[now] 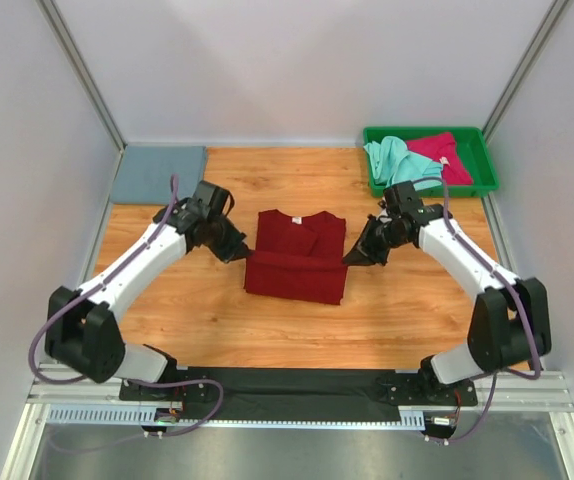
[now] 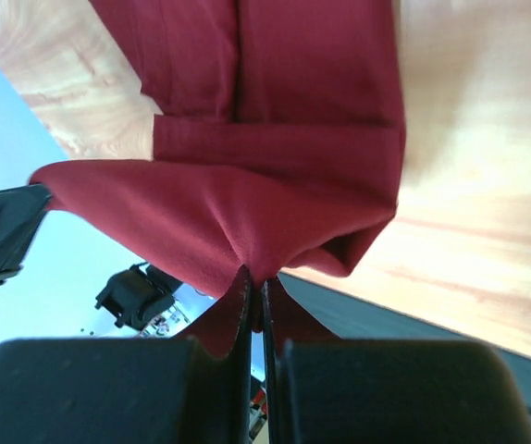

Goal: Fold and stack the t-shirts
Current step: Fold the tshirt

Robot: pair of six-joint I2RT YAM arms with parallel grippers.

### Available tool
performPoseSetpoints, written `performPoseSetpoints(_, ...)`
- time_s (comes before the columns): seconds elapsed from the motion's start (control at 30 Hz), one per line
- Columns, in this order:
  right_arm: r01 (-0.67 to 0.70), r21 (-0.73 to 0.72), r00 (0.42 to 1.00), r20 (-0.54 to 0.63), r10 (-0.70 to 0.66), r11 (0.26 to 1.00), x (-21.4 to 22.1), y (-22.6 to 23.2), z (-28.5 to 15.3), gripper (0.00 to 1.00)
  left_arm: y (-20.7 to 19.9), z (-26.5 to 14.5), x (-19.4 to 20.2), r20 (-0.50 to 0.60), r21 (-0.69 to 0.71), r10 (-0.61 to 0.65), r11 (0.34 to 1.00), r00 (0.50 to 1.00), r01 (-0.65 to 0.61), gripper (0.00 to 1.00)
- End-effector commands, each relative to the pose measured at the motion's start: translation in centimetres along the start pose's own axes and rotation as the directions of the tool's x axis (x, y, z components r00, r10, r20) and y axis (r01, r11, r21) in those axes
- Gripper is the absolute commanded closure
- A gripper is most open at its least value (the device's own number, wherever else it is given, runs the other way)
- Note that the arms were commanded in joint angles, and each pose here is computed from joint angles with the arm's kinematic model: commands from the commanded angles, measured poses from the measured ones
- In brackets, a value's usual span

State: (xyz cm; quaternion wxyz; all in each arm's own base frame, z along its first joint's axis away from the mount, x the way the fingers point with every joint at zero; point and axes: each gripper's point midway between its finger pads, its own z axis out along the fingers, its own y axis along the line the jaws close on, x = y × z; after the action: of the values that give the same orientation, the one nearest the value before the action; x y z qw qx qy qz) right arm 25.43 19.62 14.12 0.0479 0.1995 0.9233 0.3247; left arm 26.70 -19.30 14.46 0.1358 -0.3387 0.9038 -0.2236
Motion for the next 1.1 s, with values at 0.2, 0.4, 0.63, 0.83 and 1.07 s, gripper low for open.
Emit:
performPoseSetpoints(0.2, 0.067, -0.071, 0.998, 0.007, -0.067, 0.995, -6.5, 3.9, 0.2, 1.0, -6.2, 0.9, -5.4, -0.006, 0.126, 0.11, 0.986, 0.994, -0.109, 1.0)
performPoseSetpoints(0.4, 0.052, -0.089, 0.998, 0.031, -0.05, 0.995, -10.0, 5.0, 0.6, 1.0, -9.7, 3.4, -7.2, -0.031, 0.184, 0.157, 0.972, 0.987, -0.148, 1.0)
performPoseSetpoints(0.63, 0.017, -0.119, 0.999, 0.039, -0.013, 0.993, -14.3, 4.4, 2.9, 0.97, -12.0, 7.7, -9.2, -0.081, 0.217, 0.16, 0.966, 0.984, -0.139, 1.0)
performPoseSetpoints(0.83, 0.154, -0.108, 0.962, 0.241, -0.124, 0.982, -24.5, 4.0, 5.2, 0.51, -12.5, 12.2, -16.4, 0.076, 0.176, 0.244, 0.951, 0.967, -0.254, 0.78)
performPoseSetpoints(1.07, 0.259, -0.08, 0.926, 0.306, -0.223, 0.963, -26.4, 6.6, 1.0, 0.48, -15.7, 8.4, -19.5, 0.219, 0.197, 0.474, 0.835, 0.853, -0.515, 0.47)
